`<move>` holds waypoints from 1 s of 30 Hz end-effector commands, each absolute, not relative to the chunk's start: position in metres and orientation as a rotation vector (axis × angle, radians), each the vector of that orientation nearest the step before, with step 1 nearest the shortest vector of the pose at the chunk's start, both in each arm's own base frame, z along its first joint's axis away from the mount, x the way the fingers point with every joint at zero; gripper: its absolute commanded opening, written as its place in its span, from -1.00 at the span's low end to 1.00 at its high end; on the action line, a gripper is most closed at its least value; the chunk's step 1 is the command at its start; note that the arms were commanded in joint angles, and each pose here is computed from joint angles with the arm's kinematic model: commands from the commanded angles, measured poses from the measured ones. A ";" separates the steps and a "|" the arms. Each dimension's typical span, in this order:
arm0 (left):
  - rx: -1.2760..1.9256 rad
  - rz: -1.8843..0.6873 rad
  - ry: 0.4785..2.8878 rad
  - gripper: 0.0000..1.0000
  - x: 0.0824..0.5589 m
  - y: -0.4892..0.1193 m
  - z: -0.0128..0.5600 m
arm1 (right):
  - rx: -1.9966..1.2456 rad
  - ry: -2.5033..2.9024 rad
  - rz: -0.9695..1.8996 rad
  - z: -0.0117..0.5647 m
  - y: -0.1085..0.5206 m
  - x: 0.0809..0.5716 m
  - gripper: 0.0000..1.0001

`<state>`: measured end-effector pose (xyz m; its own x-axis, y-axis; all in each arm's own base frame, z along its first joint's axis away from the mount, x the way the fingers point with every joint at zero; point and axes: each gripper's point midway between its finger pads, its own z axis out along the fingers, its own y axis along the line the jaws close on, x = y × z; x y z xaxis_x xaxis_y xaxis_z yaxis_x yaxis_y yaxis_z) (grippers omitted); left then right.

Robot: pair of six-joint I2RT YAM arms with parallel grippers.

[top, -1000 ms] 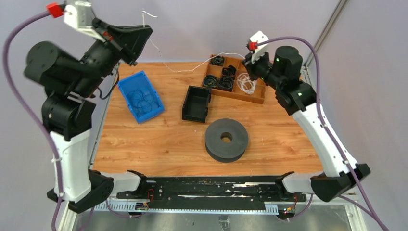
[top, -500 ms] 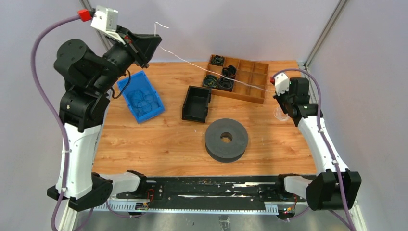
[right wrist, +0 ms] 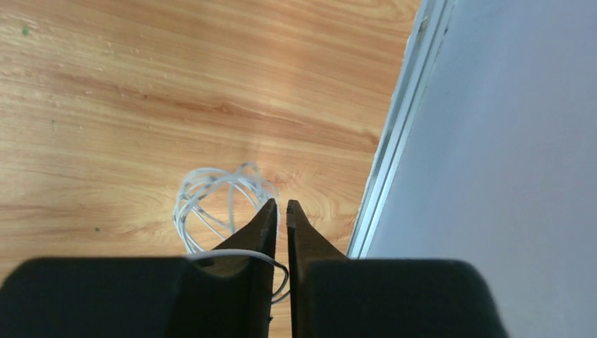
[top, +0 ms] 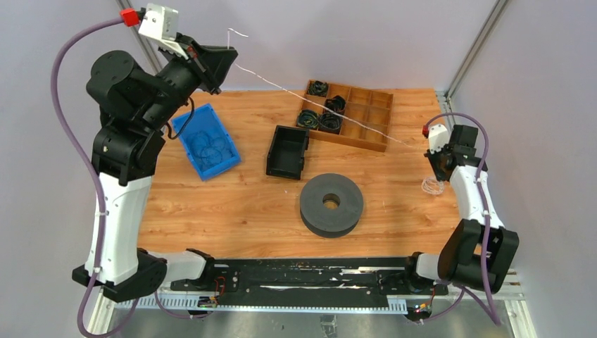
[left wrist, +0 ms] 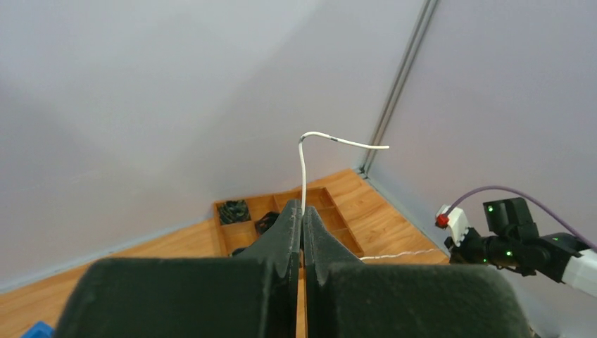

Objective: Wrap the cables
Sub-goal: Adjust the cable at the center of the board.

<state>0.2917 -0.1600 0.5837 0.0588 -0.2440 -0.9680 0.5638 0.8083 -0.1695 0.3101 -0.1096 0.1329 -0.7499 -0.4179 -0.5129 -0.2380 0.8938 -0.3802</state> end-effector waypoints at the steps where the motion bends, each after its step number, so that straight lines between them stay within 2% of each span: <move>1: 0.279 -0.635 1.343 -0.99 0.286 -0.158 0.592 | -0.498 2.506 -0.349 0.121 -0.117 0.306 -0.74; 4: 0.293 -0.703 1.371 -0.99 0.292 -0.171 0.578 | -0.554 2.529 -0.233 0.120 -0.102 0.301 -0.43; 9: 0.322 -0.821 1.434 -0.99 0.309 -0.205 0.546 | -0.738 2.451 0.160 0.134 -0.043 0.280 0.43; 10: 0.335 -0.827 1.448 -0.99 0.312 -0.213 0.540 | -0.769 2.431 0.226 0.137 -0.033 0.275 0.47; 13: 0.362 -0.862 1.484 -0.99 0.322 -0.236 0.525 | -0.868 2.374 0.352 0.145 -0.012 0.261 0.51; 20: 0.413 -0.962 1.517 -0.99 0.333 -0.280 0.523 | -0.952 2.286 0.451 0.164 0.007 0.247 0.56; 26: 0.532 -1.111 1.539 -0.99 0.316 -0.337 0.515 | -0.807 1.837 0.757 0.268 0.076 0.275 0.51; 30: 0.577 -1.182 1.575 -0.99 0.308 -0.363 0.500 | -0.790 1.605 0.845 0.323 0.122 0.301 0.49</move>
